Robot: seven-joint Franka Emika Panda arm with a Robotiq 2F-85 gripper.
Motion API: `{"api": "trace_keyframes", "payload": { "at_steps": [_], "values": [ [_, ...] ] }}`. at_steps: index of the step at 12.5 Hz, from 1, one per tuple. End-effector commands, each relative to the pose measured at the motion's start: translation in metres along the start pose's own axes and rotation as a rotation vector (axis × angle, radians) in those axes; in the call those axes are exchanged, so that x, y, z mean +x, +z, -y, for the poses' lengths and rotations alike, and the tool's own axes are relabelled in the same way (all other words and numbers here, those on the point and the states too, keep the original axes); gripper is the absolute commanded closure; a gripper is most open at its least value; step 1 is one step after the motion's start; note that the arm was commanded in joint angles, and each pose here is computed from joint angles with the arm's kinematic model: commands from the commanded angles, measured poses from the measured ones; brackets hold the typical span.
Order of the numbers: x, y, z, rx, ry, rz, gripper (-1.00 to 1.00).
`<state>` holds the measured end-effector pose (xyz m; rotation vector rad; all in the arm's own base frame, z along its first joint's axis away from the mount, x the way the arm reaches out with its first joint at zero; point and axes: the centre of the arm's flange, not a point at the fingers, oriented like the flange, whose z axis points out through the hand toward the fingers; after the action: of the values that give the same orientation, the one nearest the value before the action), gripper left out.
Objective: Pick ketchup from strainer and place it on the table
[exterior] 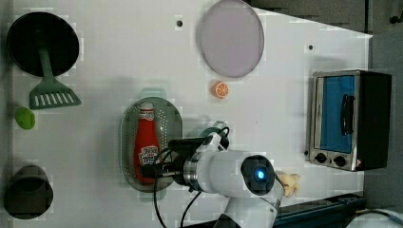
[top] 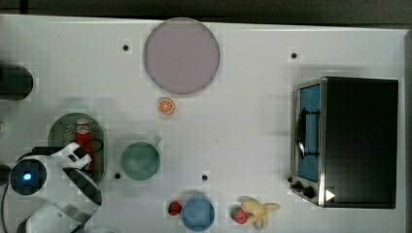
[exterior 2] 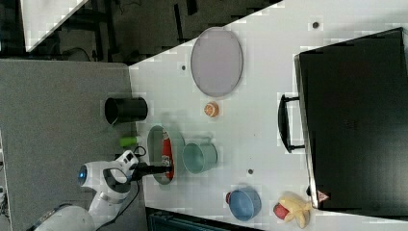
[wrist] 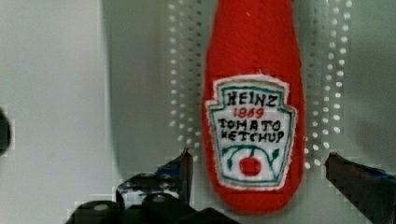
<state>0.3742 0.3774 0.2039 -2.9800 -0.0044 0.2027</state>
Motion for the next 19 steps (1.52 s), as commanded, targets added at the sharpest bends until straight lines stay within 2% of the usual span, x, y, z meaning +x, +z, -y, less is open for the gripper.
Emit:
{"api": "trace_keyframes", "payload": {
  "at_steps": [1, 4, 5, 8, 12, 15, 17, 19],
  "values": [
    [0.009, 0.007, 0.004, 0.022, 0.075, -0.05, -1.0],
    [0.016, 0.022, 0.001, 0.013, 0.075, -0.055, -1.0],
    [0.019, 0.026, 0.002, 0.01, 0.076, -0.053, -0.91],
    [0.023, 0.033, 0.008, 0.017, 0.08, -0.056, -0.23],
    [0.02, 0.004, 0.017, 0.023, 0.059, -0.106, -0.22],
    [0.014, -0.04, 0.02, -0.014, 0.083, -0.143, -0.22],
    [0.01, -0.074, 0.021, -0.05, 0.162, -0.121, -0.22],
    [0.014, -0.113, 0.021, -0.046, 0.228, -0.092, -0.22]
  ]
}}
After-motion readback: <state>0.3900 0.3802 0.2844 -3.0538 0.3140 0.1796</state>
